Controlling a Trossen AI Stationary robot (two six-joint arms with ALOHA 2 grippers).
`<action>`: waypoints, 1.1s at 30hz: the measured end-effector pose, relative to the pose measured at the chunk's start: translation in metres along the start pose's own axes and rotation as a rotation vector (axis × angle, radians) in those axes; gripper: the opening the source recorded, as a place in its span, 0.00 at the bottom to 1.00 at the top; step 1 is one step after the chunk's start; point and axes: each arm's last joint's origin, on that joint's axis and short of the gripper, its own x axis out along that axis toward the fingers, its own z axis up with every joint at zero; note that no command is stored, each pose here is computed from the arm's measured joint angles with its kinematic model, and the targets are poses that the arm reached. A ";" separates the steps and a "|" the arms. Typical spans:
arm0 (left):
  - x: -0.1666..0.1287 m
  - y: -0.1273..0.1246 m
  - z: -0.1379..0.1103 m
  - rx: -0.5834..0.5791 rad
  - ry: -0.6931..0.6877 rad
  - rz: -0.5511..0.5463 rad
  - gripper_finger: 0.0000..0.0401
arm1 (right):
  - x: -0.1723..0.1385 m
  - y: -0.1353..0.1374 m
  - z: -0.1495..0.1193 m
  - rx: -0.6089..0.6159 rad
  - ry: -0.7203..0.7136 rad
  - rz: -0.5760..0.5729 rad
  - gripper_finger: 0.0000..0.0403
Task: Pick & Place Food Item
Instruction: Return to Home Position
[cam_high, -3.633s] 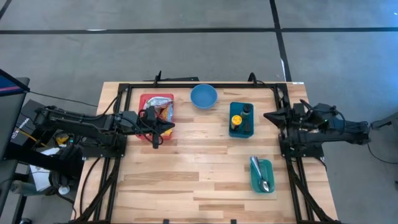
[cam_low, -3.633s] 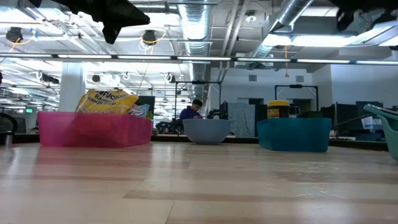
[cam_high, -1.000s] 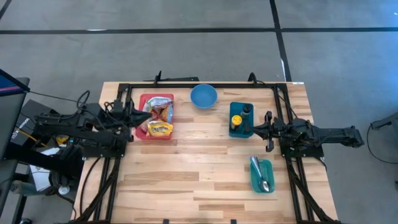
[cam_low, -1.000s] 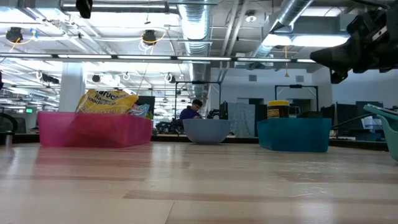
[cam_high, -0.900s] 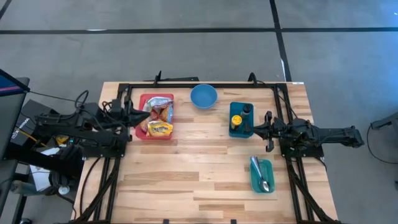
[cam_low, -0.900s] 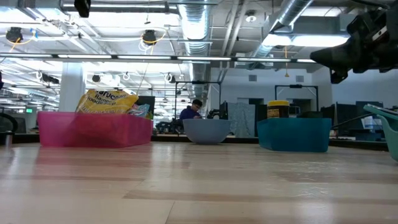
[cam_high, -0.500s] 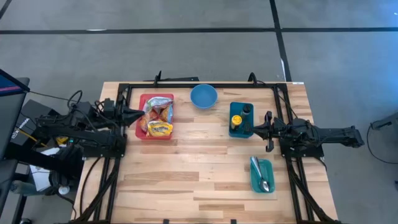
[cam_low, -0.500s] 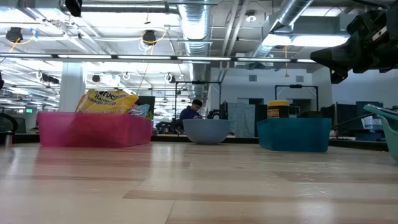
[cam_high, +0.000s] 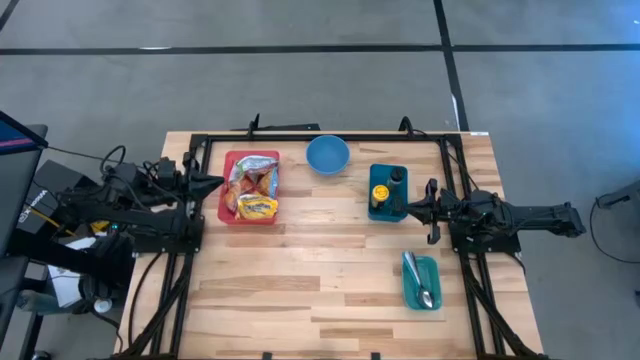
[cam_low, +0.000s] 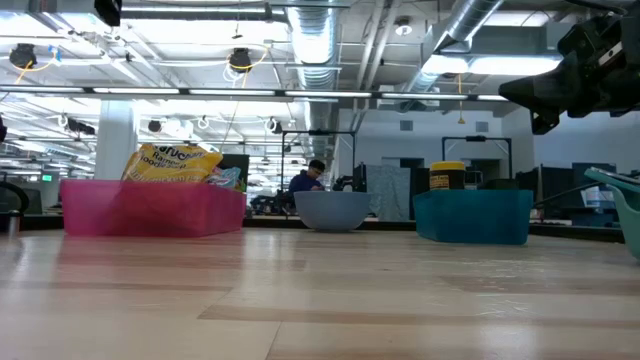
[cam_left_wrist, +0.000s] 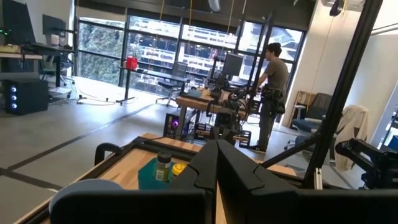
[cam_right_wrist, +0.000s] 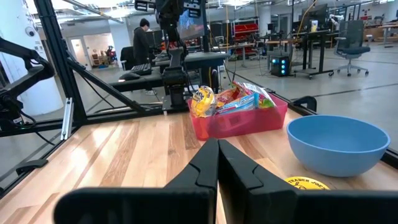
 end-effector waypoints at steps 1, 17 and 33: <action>-0.001 0.000 0.000 -0.001 -0.002 0.000 0.00 | 0.000 0.000 0.000 0.000 0.000 0.000 0.00; -0.021 0.006 0.002 -0.014 -0.046 -0.007 0.00 | 0.000 0.000 0.000 0.000 0.000 0.000 0.00; -0.045 0.013 0.004 -0.034 -0.114 -0.017 0.00 | 0.000 0.000 0.000 0.000 0.000 0.000 0.00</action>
